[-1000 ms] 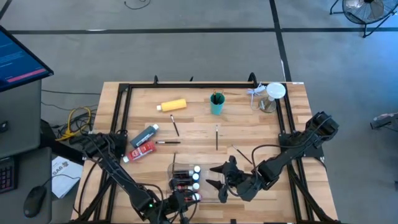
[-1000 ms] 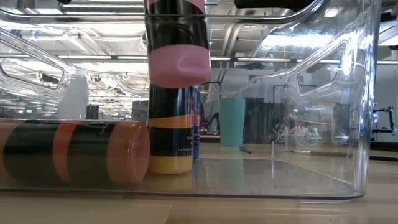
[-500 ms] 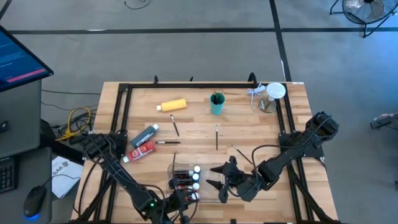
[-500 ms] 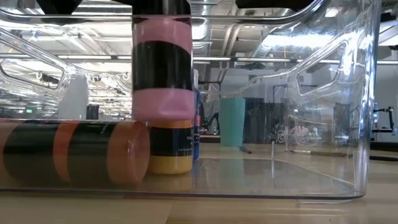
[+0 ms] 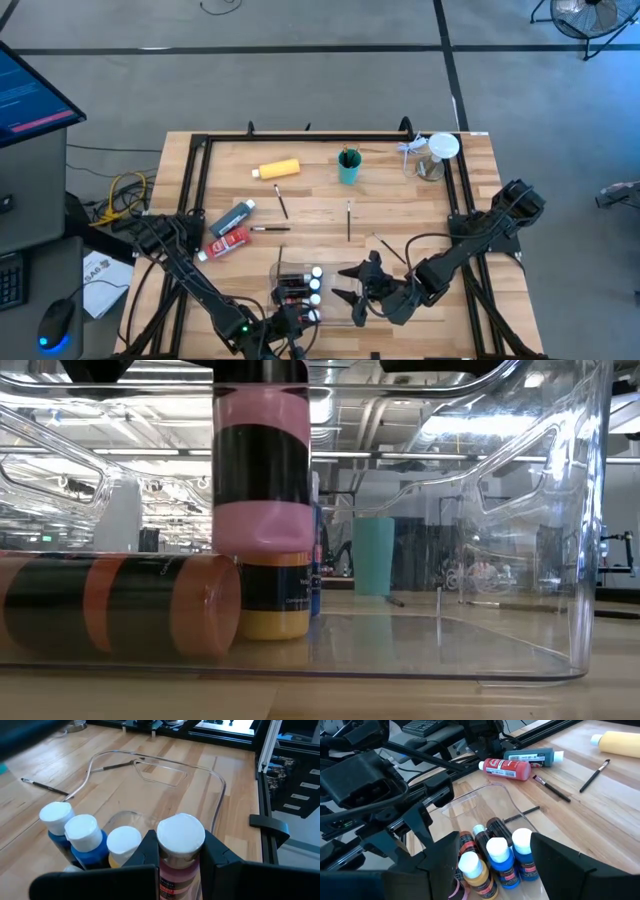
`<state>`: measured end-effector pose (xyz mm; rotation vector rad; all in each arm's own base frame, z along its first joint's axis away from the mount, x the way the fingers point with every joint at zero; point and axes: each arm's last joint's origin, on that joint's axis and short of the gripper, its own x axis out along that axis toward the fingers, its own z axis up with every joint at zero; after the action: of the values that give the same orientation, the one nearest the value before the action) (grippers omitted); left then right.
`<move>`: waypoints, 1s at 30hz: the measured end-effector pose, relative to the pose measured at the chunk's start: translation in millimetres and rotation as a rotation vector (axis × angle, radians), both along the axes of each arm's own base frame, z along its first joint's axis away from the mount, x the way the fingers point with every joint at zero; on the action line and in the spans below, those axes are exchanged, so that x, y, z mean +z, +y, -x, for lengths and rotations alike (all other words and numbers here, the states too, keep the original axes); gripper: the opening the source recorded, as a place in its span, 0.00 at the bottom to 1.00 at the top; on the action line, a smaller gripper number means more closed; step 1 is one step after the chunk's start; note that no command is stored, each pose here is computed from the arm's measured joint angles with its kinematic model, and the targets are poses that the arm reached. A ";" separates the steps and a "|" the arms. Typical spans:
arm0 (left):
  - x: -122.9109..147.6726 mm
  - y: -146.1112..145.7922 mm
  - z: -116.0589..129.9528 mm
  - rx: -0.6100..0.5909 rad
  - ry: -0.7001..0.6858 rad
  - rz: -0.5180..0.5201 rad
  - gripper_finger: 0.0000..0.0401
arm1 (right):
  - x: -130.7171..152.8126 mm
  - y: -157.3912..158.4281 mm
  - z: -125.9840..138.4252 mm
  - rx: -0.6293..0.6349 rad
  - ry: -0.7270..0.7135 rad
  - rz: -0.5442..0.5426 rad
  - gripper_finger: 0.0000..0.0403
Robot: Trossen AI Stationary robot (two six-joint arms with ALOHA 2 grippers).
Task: Pick & Place Paint Supplies
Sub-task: Put the pink paint bottle into the transparent bin
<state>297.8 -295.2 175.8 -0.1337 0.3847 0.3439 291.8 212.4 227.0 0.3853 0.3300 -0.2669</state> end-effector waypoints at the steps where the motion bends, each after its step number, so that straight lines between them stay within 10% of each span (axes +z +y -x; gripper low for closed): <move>1: 0.1 -0.1 -0.1 -0.002 0.000 -0.003 0.06 | 0.0 0.0 0.0 0.000 0.000 0.000 0.59; 30: 1.1 6.3 -9.2 -0.008 0.008 0.006 0.06 | -0.5 0.0 -0.3 0.001 0.001 0.003 0.59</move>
<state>307.0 -288.9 176.9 -0.1363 0.3940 0.3356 292.0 212.5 226.6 0.3817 0.3309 -0.2669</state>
